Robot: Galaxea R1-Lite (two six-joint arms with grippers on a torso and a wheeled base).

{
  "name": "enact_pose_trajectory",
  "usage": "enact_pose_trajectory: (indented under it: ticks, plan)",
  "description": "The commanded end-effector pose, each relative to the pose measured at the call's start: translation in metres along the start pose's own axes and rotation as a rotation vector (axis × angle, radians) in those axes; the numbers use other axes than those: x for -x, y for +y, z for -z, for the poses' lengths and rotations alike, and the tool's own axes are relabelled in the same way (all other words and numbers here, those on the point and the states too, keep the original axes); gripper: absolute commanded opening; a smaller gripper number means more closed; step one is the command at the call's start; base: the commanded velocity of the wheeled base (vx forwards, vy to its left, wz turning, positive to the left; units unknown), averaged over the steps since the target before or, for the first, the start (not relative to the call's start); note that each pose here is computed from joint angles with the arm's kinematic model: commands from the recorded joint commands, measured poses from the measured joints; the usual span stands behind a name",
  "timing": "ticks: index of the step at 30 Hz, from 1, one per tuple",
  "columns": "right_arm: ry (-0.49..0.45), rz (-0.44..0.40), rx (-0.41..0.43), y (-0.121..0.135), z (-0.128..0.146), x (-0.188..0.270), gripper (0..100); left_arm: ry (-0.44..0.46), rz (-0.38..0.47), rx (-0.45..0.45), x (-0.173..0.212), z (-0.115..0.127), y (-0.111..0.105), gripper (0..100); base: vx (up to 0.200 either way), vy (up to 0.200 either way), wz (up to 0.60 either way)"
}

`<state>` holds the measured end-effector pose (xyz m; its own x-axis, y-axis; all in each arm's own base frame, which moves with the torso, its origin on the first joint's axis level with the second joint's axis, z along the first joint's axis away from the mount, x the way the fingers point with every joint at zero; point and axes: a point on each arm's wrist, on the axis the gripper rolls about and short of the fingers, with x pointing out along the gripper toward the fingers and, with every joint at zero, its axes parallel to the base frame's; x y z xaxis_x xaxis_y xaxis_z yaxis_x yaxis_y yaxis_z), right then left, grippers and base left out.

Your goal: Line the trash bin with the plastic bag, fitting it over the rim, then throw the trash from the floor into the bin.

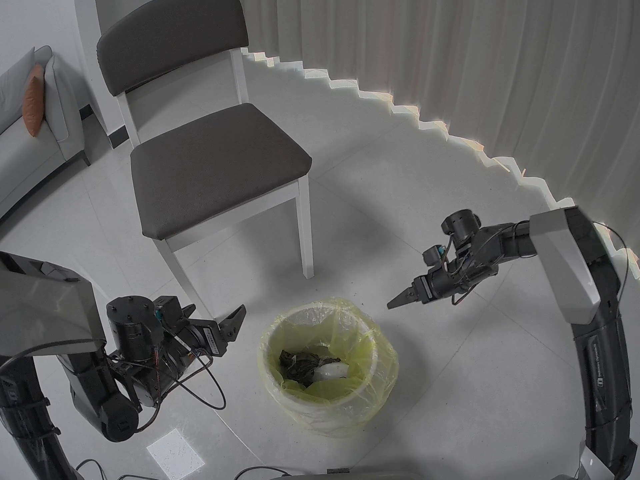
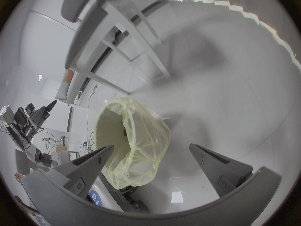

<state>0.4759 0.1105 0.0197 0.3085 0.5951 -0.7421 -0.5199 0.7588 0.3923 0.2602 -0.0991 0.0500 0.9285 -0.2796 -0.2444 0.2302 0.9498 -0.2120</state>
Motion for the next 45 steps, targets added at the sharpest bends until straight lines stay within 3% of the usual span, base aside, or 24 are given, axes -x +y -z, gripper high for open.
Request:
enact_pose_trajectory:
  ticks: [1, 7, 8, 11, 13, 14, 19, 20, 24, 27, 31, 33, 37, 39, 45]
  plan:
    - [-0.243, 0.118, 0.066, 0.049, 0.006, 0.146, 100, -0.199, 0.065, 0.010, 0.031, -0.047, -0.013, 100, 0.000, 0.000, 0.00]
    - [-0.431, 0.244, 0.114, 0.099, 0.050, 0.243, 100, -0.250, 0.084, 0.012, 0.069, -0.060, -0.013, 100, 0.000, 0.000, 0.00]
    - [-0.431, 0.244, 0.114, 0.099, 0.050, 0.243, 100, -0.250, 0.084, 0.012, 0.069, -0.060, -0.013, 100, 0.000, 0.000, 0.00]
    - [-0.565, 0.293, 0.165, 0.142, 0.089, 0.302, 100, -0.288, 0.087, 0.011, 0.103, -0.068, -0.010, 100, 0.000, 0.000, 0.00]
    - [-0.593, 0.303, 0.175, 0.152, 0.098, 0.313, 100, -0.295, 0.087, 0.007, 0.111, -0.070, -0.010, 100, 0.000, 0.000, 0.00]
    - [-0.668, 0.327, 0.196, 0.172, 0.120, 0.337, 100, -0.310, 0.082, -0.002, 0.130, -0.077, -0.009, 100, 0.000, 0.000, 0.00]
    - [-0.810, 0.342, 0.234, 0.213, 0.168, 0.369, 100, -0.328, 0.077, -0.028, 0.172, -0.089, -0.008, 100, 0.000, 0.000, 0.00]
    - [-0.871, 0.340, 0.249, 0.228, 0.190, 0.379, 100, -0.330, 0.077, -0.031, 0.191, -0.093, -0.008, 100, 0.000, 0.000, 0.00]
    - [-0.962, 0.335, 0.281, 0.255, 0.240, 0.388, 100, -0.317, 0.064, -0.034, 0.232, -0.092, -0.004, 100, 0.000, 0.000, 0.00]
    - [-0.993, 0.324, 0.286, 0.269, 0.278, 0.389, 100, -0.337, 0.021, -0.030, 0.254, -0.084, 0.002, 100, 0.000, 0.000, 0.00]
    - [-1.012, 0.296, 0.278, 0.284, 0.329, 0.384, 100, -0.413, 0.029, -0.038, 0.282, -0.070, 0.006, 100, 0.000, 0.000, 0.00]
    - [-1.017, 0.291, 0.274, 0.286, 0.340, 0.382, 100, -0.416, 0.022, -0.040, 0.286, -0.065, 0.007, 100, 0.000, 0.000, 0.00]
    - [-1.033, 0.249, 0.203, 0.290, 0.396, 0.361, 100, -0.443, 0.001, -0.048, 0.306, -0.037, 0.008, 100, 0.000, 0.000, 0.00]
    - [-1.041, 0.246, 0.205, 0.289, 0.405, 0.355, 100, -0.448, -0.003, -0.052, 0.309, -0.031, 0.008, 100, 0.000, 0.000, 0.00]
    - [-0.960, 0.342, 0.082, 0.282, 0.415, 0.347, 100, -0.463, 0.008, -0.088, 0.315, 0.001, 0.008, 100, 0.000, 0.000, 0.00]
